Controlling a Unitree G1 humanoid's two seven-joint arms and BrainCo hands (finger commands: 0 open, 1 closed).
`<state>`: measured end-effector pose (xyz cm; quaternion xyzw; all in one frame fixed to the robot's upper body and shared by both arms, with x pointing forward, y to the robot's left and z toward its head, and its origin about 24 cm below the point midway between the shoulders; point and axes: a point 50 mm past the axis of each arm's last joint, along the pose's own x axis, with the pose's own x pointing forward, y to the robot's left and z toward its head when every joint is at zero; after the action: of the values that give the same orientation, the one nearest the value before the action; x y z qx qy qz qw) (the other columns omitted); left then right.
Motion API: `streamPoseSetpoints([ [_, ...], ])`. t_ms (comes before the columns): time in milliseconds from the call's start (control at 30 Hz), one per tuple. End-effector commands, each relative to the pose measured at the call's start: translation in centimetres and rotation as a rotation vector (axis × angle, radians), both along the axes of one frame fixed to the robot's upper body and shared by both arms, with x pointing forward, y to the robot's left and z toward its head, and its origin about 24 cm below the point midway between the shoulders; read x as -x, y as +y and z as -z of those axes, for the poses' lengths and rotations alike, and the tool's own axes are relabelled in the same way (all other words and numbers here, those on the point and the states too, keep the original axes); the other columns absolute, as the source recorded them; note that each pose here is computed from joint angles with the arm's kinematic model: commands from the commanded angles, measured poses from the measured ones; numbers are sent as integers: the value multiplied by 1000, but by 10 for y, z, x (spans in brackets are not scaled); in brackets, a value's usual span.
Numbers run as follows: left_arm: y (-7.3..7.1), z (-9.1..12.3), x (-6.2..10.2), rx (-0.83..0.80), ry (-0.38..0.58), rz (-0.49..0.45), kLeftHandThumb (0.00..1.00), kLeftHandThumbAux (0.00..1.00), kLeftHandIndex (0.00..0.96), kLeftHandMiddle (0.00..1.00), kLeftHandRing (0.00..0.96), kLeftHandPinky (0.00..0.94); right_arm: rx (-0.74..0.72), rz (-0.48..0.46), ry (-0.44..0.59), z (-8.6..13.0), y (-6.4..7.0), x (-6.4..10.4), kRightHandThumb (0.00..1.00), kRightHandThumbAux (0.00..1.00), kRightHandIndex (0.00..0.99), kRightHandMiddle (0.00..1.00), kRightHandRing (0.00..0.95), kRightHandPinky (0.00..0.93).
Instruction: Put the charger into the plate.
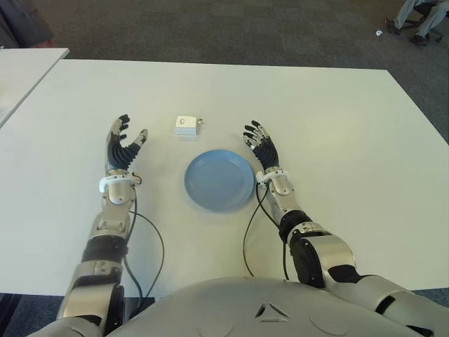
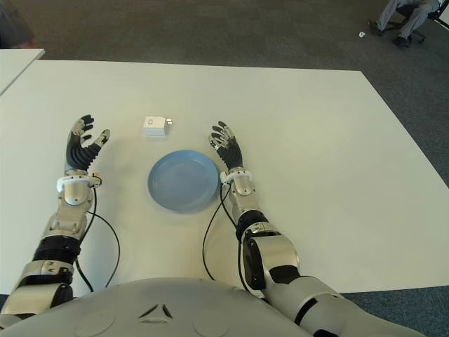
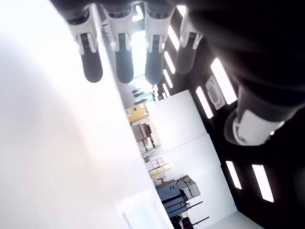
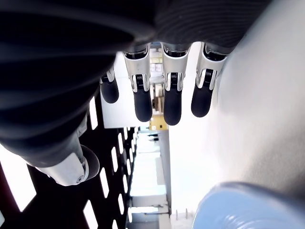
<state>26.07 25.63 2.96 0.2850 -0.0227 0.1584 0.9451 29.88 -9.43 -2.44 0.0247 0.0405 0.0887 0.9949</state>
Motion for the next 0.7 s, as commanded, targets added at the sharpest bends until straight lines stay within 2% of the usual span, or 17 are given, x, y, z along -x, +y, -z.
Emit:
streamPoseSetpoints([
  [33, -1, -19, -19, -155, -2, 91, 490, 537, 111, 141, 129, 144, 8, -12, 188, 32, 3, 22, 81, 639, 100, 199, 196, 211],
  [200, 2, -33, -40, -295, -9, 138, 423, 534, 85, 122, 118, 118, 1, -18, 191, 32, 5, 22, 76, 630, 99, 194, 191, 207],
  [400, -4, -46, -66, -431, -11, 178, 400, 540, 55, 96, 103, 115, -14, -29, 190, 31, 8, 22, 74, 626, 93, 185, 185, 205],
  [500, -7, -50, -82, -510, 24, 192, 392, 545, 37, 81, 94, 113, -19, -34, 192, 31, 10, 22, 76, 623, 94, 185, 186, 212],
  [700, -11, -54, -95, -698, 39, 226, 318, 575, 4, 39, 54, 78, -26, -37, 201, 31, 11, 22, 75, 616, 102, 192, 192, 210],
])
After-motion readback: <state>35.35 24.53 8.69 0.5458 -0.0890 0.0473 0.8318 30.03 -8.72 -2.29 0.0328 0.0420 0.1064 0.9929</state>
